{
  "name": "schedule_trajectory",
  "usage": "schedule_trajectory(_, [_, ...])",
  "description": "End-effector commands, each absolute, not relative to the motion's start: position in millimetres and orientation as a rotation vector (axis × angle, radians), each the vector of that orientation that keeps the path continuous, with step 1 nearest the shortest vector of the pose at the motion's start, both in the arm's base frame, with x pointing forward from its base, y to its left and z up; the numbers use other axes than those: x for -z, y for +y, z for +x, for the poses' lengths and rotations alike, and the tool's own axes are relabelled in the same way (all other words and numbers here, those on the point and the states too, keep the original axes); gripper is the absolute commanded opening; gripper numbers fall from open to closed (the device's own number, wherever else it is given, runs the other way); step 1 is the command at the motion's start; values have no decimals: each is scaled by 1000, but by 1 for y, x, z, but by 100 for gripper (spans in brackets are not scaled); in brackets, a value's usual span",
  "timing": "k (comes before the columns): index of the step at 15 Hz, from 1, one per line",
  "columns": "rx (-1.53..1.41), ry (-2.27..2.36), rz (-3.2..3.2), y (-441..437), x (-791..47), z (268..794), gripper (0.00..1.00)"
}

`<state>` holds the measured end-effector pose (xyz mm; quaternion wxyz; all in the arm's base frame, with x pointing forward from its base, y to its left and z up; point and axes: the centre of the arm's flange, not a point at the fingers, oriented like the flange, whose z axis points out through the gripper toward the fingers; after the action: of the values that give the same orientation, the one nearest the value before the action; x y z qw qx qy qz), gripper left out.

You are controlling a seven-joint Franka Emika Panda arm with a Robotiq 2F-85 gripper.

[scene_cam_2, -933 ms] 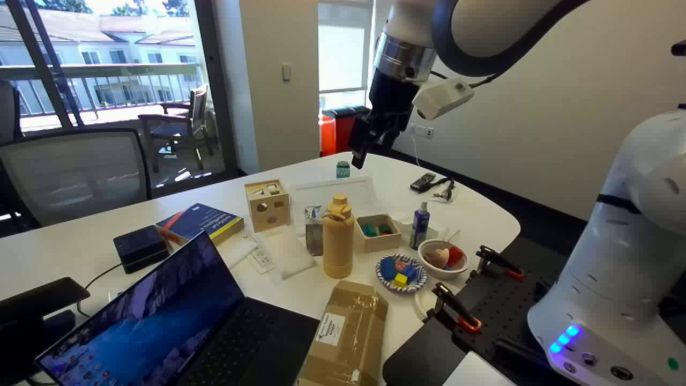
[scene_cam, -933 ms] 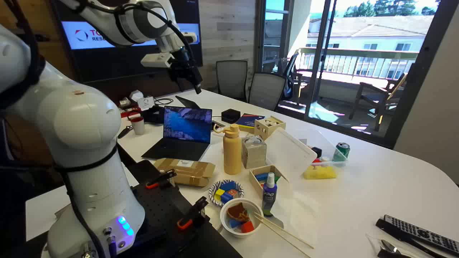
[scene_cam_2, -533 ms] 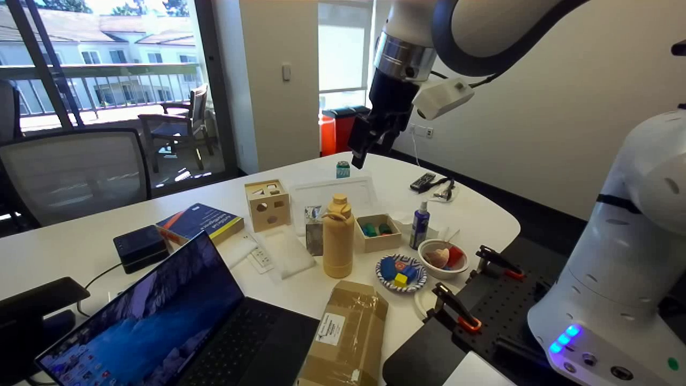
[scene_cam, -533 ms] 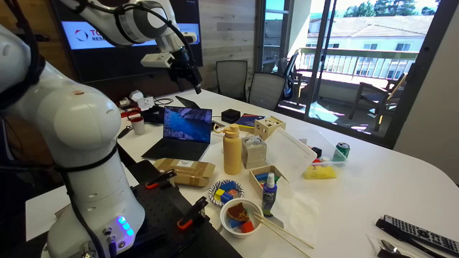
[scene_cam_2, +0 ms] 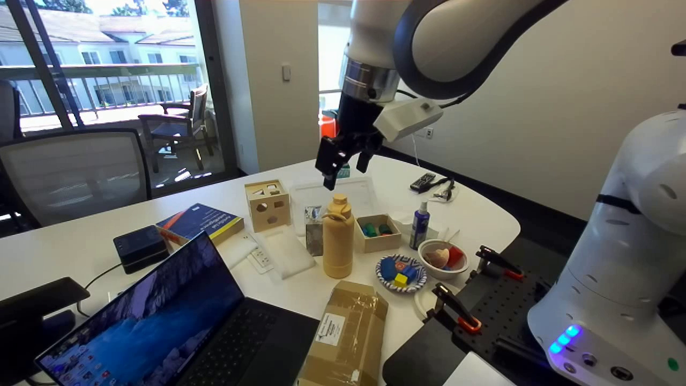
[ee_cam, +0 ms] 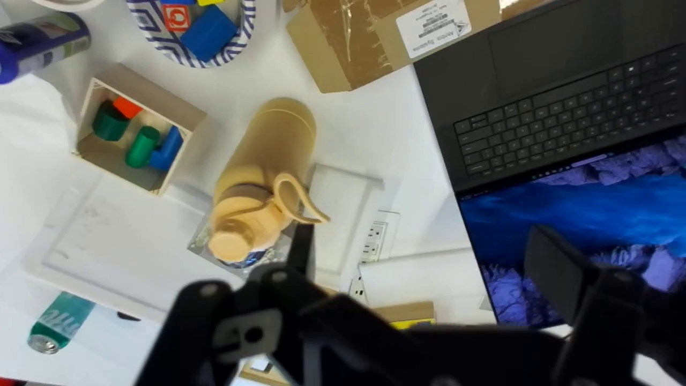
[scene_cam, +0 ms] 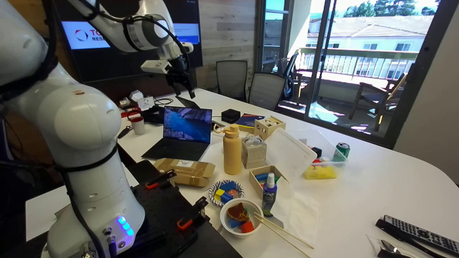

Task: Turn off the computer

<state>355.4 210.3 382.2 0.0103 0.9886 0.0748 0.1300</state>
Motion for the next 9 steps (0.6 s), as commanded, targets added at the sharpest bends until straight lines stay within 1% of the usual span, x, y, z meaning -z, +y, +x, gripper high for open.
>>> schedule_trajectory(1, [-341, 293, 3109, 267, -356, 400, 100])
schedule_trajectory(2, [-331, 318, 3105, 276, -347, 406, 100])
schedule_trajectory(3, [-330, 355, 3100, 283, -331, 415, 75])
schedule_trajectory(4, [-329, 390, 3093, 288, -316, 423, 72])
schedule_trajectory(5, [-335, 420, 3092, 293, -300, 432, 66])
schedule_trajectory(8, [-362, 513, 3091, 315, -253, 453, 40])
schedule_trajectory(9, [-368, 536, 3081, 324, -239, 458, 34])
